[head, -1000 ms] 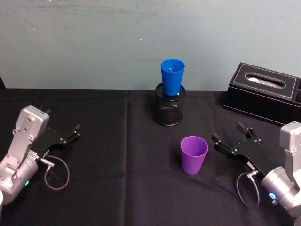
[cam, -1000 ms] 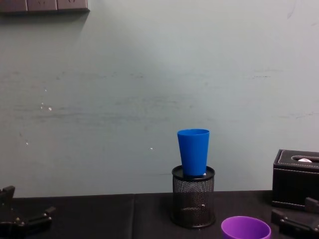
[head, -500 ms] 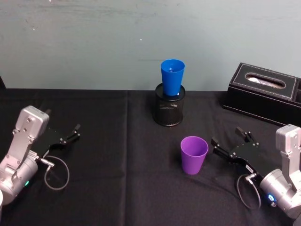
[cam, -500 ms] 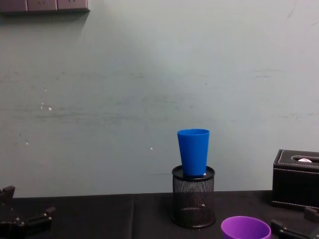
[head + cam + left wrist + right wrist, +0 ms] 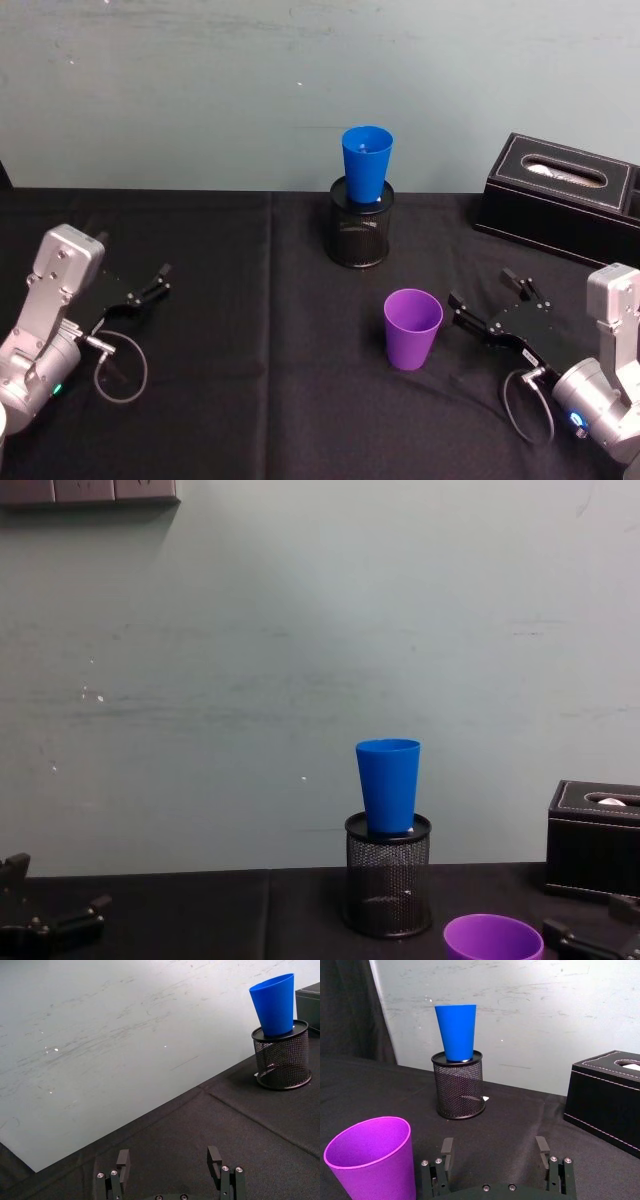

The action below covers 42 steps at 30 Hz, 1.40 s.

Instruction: Pick up one cup with a gripper and tap it against the other cup.

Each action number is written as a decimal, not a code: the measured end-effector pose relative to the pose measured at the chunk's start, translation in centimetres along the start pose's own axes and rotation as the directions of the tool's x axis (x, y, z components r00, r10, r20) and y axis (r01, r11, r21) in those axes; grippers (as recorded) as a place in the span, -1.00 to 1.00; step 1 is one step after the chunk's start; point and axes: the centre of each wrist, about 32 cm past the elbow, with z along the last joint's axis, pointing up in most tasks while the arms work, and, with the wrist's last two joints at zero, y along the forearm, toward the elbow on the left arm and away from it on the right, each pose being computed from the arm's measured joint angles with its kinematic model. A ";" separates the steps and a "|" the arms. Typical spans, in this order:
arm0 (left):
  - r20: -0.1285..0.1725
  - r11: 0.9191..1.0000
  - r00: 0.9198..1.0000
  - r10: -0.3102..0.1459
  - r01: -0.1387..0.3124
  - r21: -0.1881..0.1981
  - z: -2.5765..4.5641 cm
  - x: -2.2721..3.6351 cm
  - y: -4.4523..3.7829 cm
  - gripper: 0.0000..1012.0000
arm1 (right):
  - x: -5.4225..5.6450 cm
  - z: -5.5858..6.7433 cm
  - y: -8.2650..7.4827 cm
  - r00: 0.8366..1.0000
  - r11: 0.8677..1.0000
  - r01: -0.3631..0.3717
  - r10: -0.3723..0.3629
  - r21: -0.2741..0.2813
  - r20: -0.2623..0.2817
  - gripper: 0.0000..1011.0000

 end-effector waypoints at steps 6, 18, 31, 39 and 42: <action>0.000 1.000 1.000 0.000 0.000 0.000 0.00 0.00 0.00 1.00 | 0.0 0.0 0.0 1.000 1.000 0.000 0.000 0.000 0.000 0.99; 0.000 1.000 1.000 0.000 0.000 0.000 0.00 0.00 0.00 1.00 | 0.0 0.0 0.0 1.000 1.000 0.000 0.000 0.001 -0.001 0.99; 0.000 1.000 1.000 0.000 0.000 0.000 0.00 0.00 0.00 1.00 | 0.0 0.0 0.0 1.000 1.000 0.000 0.000 0.001 -0.001 0.99; 0.000 1.000 1.000 0.000 0.000 0.000 0.00 0.00 0.00 1.00 | 0.0 0.0 0.0 1.000 1.000 0.000 0.000 0.001 -0.001 0.99; 0.000 1.000 1.000 0.000 0.000 0.000 0.00 0.00 0.00 1.00 | 0.0 0.0 0.0 1.000 1.000 0.000 0.000 0.001 -0.001 0.99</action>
